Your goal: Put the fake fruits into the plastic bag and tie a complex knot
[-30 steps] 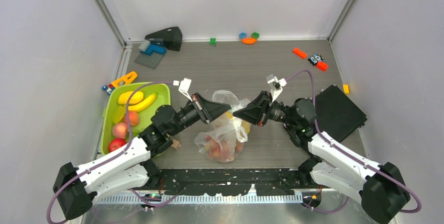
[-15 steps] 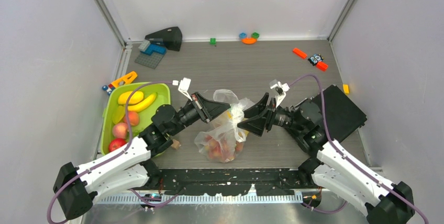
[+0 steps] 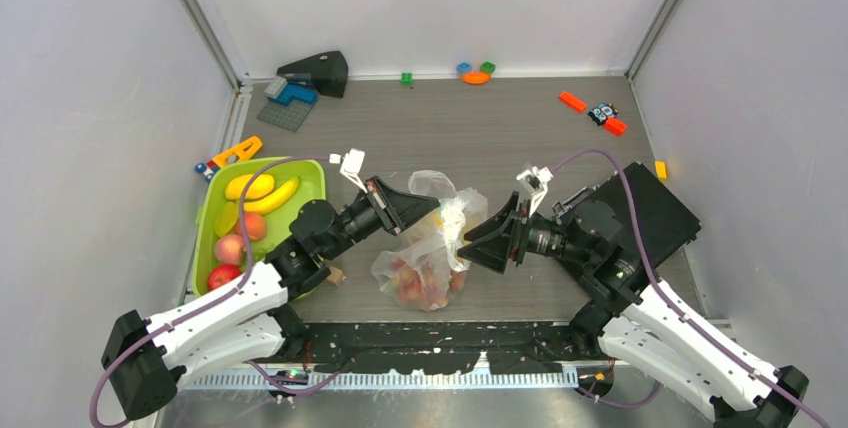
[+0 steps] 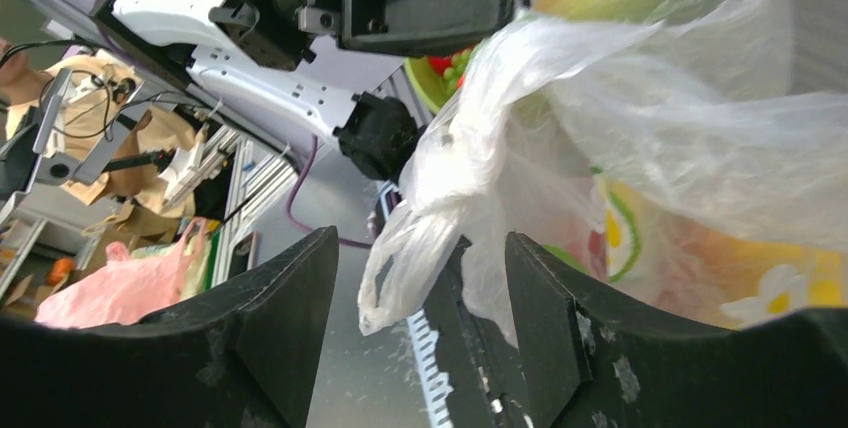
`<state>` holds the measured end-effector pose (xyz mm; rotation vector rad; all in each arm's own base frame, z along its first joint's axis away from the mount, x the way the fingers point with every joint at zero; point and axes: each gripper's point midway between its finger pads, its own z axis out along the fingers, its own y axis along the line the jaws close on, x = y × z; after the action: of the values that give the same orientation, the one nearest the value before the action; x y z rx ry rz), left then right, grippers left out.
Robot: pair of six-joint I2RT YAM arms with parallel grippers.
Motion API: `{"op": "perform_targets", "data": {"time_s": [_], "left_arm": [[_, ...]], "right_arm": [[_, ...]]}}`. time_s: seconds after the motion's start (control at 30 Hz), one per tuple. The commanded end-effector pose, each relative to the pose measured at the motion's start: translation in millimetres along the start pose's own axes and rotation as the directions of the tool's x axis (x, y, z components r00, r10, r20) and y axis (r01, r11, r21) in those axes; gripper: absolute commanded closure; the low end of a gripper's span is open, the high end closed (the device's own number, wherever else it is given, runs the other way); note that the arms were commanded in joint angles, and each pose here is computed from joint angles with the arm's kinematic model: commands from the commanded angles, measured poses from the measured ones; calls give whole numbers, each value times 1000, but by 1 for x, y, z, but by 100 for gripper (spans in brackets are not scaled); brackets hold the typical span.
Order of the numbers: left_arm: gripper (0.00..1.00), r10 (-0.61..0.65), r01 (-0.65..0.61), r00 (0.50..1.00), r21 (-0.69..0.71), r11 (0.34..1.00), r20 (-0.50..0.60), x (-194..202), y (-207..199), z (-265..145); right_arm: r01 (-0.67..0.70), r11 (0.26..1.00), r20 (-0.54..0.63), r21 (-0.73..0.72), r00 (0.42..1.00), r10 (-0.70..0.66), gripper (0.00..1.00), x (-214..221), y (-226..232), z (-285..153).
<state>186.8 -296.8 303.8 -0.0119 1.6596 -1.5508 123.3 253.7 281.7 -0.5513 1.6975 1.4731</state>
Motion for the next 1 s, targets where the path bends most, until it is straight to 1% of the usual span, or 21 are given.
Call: {"op": "perform_targets", "data": {"time_s": [0.0,0.1,0.17,0.2,0.23,0.27,0.33,0.4,0.47,0.57,0.77,0.97], "left_arm": [[100,32,-33,998,19,999,45,-11,-9,-2],[100,34,-35,998,20,999,45,-12,-10,-3],[100,35,-36,998,20,999,46,-12,-10,-3],[100,36,-37,998,21,999,48,-13,-10,-3],[100,40,-41,998,19,999,50,-13,-10,-3],[100,45,-45,997,13,999,57,-14,-9,-5],[100,67,-66,995,-12,998,78,-19,-7,-8],[100,102,-99,989,-34,995,103,-27,-8,-15],[100,148,-136,978,-87,987,147,-41,-6,-23],[100,185,-166,969,-126,978,166,-48,-4,-31],[100,203,-179,963,-142,974,177,-52,-3,-35],[100,239,-211,949,-152,966,203,-65,-8,-40]], "right_arm": [[-23,1000,-30,-1,999,22,32,1,15,8],[-20,1000,-66,-14,998,19,36,8,23,13],[-23,1000,-72,-22,997,21,47,10,24,16],[-27,999,-79,-20,997,25,62,12,23,17],[-30,999,-82,-11,996,29,71,13,21,18],[-33,999,-85,2,996,33,88,15,18,18],[-38,999,-96,39,995,41,94,21,9,17],[-48,996,-108,72,993,55,95,30,0,15],[-73,991,-132,108,987,88,95,44,-11,12],[-93,987,-154,134,981,114,95,59,-20,8],[-112,981,-170,160,975,139,95,71,-29,6],[-112,977,-184,183,972,146,95,77,-34,3]]}}
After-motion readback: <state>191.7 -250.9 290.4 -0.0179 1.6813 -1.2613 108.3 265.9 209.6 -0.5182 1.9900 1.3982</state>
